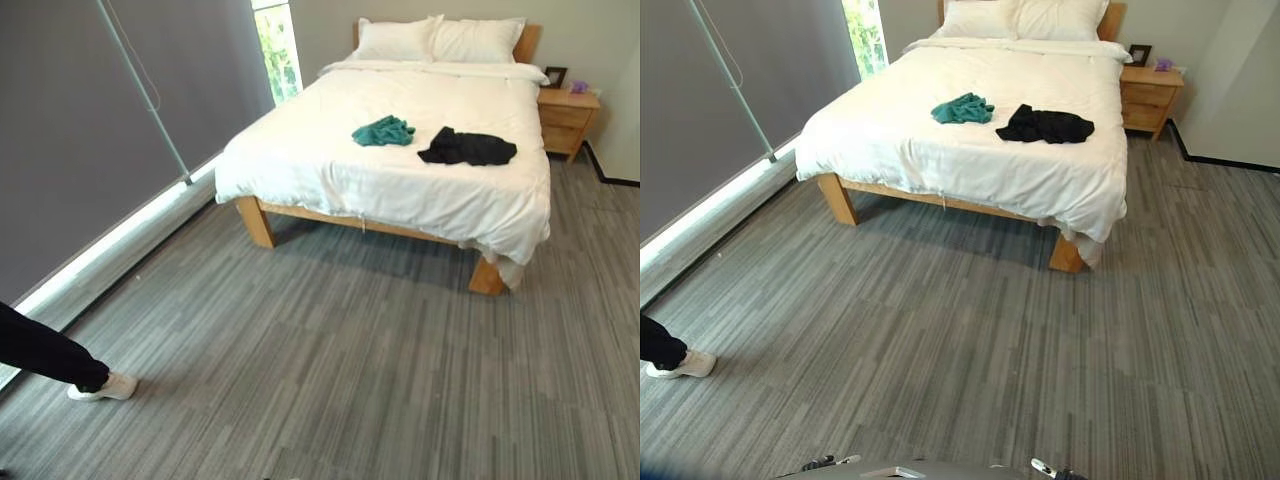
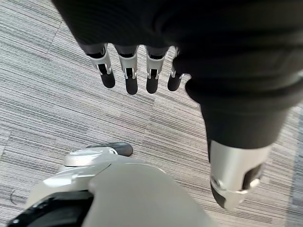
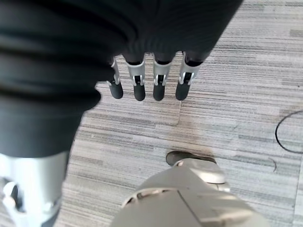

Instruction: Pick up bed clothes into laundry basket.

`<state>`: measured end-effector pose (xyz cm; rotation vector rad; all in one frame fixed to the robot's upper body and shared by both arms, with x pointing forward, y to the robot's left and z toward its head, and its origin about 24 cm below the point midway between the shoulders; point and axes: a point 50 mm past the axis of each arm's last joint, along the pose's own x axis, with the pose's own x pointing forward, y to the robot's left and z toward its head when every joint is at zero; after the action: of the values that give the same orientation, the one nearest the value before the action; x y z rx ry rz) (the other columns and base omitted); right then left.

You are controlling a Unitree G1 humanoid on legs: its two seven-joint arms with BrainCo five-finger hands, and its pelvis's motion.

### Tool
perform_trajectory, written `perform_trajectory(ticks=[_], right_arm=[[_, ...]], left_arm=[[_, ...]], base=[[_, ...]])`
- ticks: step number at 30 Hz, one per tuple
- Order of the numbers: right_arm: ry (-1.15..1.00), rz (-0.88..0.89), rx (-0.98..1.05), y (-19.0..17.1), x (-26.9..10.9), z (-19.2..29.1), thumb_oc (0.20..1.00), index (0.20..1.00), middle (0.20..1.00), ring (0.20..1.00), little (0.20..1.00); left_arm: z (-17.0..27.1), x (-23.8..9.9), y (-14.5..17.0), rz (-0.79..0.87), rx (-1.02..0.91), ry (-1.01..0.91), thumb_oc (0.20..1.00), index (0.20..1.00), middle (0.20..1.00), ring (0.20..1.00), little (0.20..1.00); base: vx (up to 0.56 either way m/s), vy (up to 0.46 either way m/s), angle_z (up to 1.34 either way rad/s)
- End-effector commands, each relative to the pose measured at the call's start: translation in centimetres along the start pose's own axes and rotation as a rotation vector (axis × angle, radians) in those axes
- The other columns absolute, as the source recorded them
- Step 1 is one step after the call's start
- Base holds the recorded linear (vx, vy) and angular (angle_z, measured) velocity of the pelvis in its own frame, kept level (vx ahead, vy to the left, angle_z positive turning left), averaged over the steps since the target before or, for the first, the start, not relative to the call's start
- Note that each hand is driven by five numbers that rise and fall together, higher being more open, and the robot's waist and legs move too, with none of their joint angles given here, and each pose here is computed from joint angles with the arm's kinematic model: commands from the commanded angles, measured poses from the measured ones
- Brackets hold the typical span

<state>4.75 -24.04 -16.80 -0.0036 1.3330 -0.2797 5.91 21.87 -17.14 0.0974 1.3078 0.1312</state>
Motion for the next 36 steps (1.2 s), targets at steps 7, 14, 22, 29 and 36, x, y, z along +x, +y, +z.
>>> perform_trajectory(ticks=[7, 14, 22, 29, 36], right_arm=[[-0.174, 0.072, 0.025, 2.1, -0.1, 4.0, 1.0, 1.0, 1.0, 1.0, 1.0], [-0.444, 0.073, -0.089, 1.1, -1.8, 10.8, 1.0, 1.0, 1.0, 1.0, 1.0], [-1.015, 0.064, -0.179, 0.3, -10.0, 20.7, 1.0, 1.0, 1.0, 1.0, 1.0], [-1.123, 0.093, -0.223, 1.2, -12.1, 20.2, 1.0, 1.0, 1.0, 1.0, 1.0], [-1.121, 0.094, -0.24, 1.3, -12.2, 18.6, 1.0, 1.0, 1.0, 1.0, 1.0]], left_arm=[[2.8, 0.2, 1.3, 0.06, -0.067, -0.064, 1.0, 1.0, 1.0, 1.0, 1.0], [10.8, -1.0, 2.1, 0.03, -0.062, -0.402, 1.0, 1.0, 1.0, 1.0, 1.0], [20.3, -10.1, 4.8, 0.029, -0.023, -1.021, 1.0, 1.0, 1.0, 1.0, 1.0], [20.0, -11.4, 3.4, -0.028, -0.127, -1.107, 1.0, 1.0, 1.0, 1.0, 1.0], [19.0, -11.2, 3.8, 0.041, -0.147, -1.097, 1.0, 1.0, 1.0, 1.0, 1.0]], base=[[0.01, 0.005, -0.02], [0.0, 0.016, -0.02], [0.0, 0.031, 0.03], [0.0, 0.004, 0.01], [0.01, 0.008, -0.03]])
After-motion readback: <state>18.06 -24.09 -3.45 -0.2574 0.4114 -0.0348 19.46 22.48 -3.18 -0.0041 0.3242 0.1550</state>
